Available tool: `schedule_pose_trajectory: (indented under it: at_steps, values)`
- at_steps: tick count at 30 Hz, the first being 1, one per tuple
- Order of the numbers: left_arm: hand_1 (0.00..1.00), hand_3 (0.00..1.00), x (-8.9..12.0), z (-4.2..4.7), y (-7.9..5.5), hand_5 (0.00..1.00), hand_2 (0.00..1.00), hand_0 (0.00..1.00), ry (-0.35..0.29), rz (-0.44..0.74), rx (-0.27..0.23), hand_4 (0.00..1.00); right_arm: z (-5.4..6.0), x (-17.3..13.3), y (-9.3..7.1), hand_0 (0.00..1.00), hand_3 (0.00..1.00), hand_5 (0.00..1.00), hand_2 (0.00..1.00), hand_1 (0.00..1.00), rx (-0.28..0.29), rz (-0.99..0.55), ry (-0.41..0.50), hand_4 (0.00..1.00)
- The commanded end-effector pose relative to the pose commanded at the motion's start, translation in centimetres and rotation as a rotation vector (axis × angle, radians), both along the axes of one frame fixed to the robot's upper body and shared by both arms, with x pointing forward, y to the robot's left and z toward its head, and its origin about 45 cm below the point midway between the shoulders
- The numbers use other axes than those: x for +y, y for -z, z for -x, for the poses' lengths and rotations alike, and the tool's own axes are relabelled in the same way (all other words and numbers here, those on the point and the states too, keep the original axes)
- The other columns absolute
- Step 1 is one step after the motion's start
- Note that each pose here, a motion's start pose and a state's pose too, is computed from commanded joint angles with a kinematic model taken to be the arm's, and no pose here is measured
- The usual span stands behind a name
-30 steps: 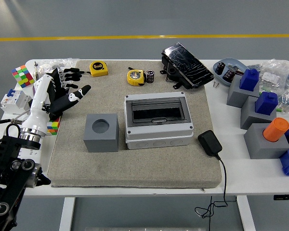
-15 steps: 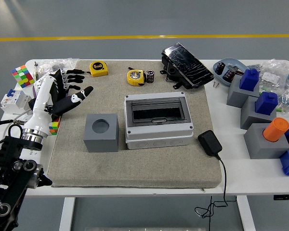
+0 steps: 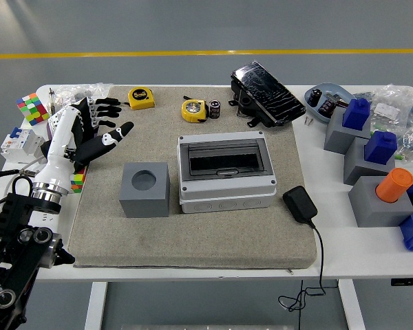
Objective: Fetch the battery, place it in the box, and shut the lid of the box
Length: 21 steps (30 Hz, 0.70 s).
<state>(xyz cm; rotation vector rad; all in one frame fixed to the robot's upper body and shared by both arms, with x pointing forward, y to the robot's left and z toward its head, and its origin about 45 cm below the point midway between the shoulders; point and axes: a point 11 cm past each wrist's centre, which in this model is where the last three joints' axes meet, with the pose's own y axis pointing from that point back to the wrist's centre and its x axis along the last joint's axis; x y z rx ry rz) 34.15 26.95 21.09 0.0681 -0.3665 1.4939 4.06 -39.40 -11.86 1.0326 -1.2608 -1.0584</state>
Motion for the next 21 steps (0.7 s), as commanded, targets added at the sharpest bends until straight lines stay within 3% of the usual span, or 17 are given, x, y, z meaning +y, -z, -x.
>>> schedule_pose_trajectory:
  at_steps: [21]
  values:
    - [0.58,0.614,0.34,-0.02,0.09,0.339,0.579,0.431,-0.008,-0.003,0.004,0.955,0.05,0.07,0.02,0.64,0.604,0.591,0.673,0.665,0.001,-0.001,0.001,0.989]
